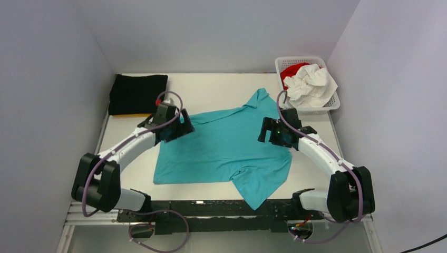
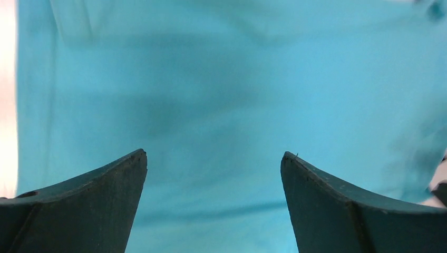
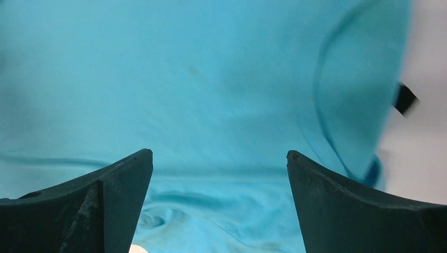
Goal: Fold and stack the t-shirts
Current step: Grab the side of the flattened tshirt closest away from the robot with both arms
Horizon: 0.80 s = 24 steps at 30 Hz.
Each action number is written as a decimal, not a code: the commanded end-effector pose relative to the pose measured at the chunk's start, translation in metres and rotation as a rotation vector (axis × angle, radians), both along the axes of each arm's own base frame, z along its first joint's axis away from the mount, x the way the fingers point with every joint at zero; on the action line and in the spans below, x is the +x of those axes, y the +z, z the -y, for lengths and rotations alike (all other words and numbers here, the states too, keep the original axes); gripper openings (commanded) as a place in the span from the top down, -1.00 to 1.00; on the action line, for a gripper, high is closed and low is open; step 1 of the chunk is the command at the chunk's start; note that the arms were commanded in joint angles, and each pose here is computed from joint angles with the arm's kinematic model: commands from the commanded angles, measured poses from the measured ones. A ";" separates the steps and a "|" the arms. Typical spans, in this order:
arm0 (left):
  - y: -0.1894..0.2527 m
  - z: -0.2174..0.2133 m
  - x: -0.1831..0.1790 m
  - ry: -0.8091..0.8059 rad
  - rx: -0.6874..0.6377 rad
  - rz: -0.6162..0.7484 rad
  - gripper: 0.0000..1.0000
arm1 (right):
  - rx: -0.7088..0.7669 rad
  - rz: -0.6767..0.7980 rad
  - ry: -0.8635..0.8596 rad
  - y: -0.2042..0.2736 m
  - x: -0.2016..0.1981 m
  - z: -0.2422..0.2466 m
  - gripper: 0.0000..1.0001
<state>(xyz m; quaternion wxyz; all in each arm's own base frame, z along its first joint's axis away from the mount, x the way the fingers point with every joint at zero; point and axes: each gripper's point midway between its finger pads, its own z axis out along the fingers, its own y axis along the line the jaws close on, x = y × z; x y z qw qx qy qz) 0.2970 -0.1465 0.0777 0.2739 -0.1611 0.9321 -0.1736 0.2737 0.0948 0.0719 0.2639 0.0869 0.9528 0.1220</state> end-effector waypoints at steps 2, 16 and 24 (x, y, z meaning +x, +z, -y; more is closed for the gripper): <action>0.041 -0.012 0.090 0.074 0.052 0.218 -0.99 | 0.114 0.196 0.170 0.031 0.040 -0.057 -1.00; -0.013 0.005 0.128 0.020 0.037 0.144 -0.99 | 0.115 0.044 0.154 -0.040 0.044 -0.072 -1.00; -0.029 0.005 0.139 0.034 0.062 0.104 -0.99 | 0.050 -0.034 0.154 -0.066 0.027 -0.059 -1.00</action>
